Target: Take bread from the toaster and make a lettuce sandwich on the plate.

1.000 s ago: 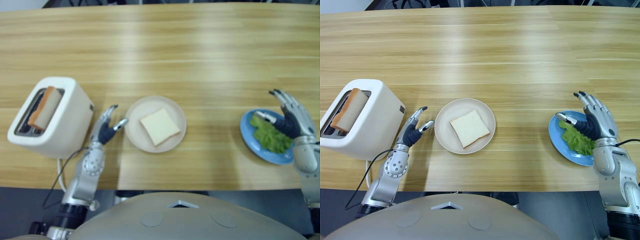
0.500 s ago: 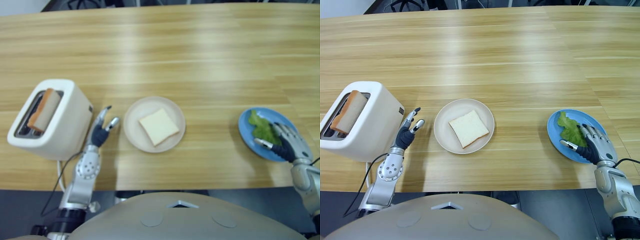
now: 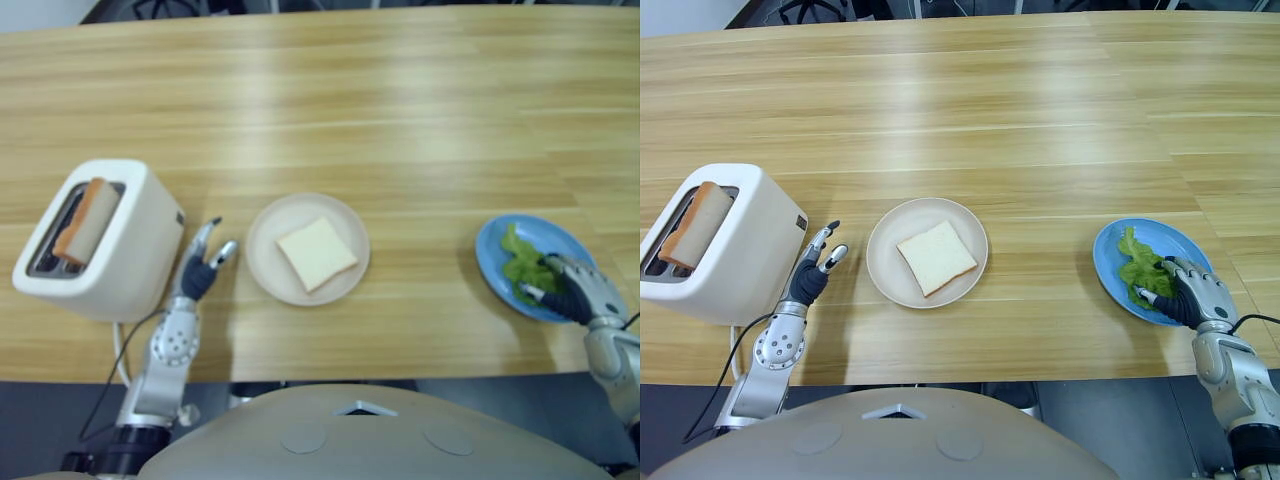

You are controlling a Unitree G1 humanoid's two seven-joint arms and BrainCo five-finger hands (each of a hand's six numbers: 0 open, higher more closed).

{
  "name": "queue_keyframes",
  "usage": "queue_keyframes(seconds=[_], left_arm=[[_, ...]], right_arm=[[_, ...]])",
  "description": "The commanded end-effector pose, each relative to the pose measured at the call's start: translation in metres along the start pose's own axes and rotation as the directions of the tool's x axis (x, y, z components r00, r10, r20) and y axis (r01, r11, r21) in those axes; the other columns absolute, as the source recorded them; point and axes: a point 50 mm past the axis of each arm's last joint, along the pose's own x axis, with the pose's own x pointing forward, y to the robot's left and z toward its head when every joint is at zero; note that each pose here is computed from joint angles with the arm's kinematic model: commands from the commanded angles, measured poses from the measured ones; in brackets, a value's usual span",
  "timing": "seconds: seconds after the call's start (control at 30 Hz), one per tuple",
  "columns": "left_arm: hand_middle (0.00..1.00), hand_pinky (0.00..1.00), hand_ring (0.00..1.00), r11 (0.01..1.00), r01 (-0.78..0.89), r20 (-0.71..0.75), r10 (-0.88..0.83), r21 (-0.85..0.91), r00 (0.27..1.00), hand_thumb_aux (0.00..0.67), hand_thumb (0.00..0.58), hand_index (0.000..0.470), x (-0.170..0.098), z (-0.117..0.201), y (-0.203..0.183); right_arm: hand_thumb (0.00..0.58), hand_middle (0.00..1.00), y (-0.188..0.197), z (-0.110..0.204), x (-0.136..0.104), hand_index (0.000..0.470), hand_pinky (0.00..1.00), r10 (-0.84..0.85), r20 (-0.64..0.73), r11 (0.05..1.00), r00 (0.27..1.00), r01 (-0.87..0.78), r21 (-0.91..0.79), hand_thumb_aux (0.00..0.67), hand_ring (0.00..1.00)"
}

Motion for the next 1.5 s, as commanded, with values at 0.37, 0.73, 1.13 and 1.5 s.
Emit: queue_keyframes(seconds=[0.37,0.73,1.13,1.5], left_arm=[[0.0,0.0,0.0,1.0,0.011,-0.024,-0.01,0.024,1.0,0.0,0.0,0.0,-0.005,-0.005,-0.003],[0.0,0.0,0.0,1.0,0.012,-0.046,-0.011,0.022,0.999,0.0,0.0,0.0,-0.009,-0.01,-0.006],[0.0,0.0,0.0,1.0,0.015,-0.066,-0.015,0.013,0.998,0.0,0.0,0.0,-0.012,-0.014,-0.008],[0.0,0.0,0.0,1.0,0.016,-0.081,-0.015,0.009,0.997,0.0,0.0,0.0,-0.015,-0.017,-0.009]], right_arm=[[0.58,1.0,0.017,-0.003,-0.004,0.46,1.0,0.094,0.0,0.991,0.996,-0.094,-0.095,0.67,1.0],[0.0,0.0,0.003,-0.002,0.0,0.0,0.0,0.023,-0.001,0.999,1.0,-0.023,-0.049,0.0,0.0],[0.0,0.0,-0.031,0.014,0.0,0.0,0.0,-0.113,0.043,0.991,0.993,0.11,0.071,0.0,0.0],[0.0,0.0,-0.032,0.045,-0.011,0.0,0.0,-0.063,0.166,0.997,0.984,0.068,-0.026,0.0,0.0]])
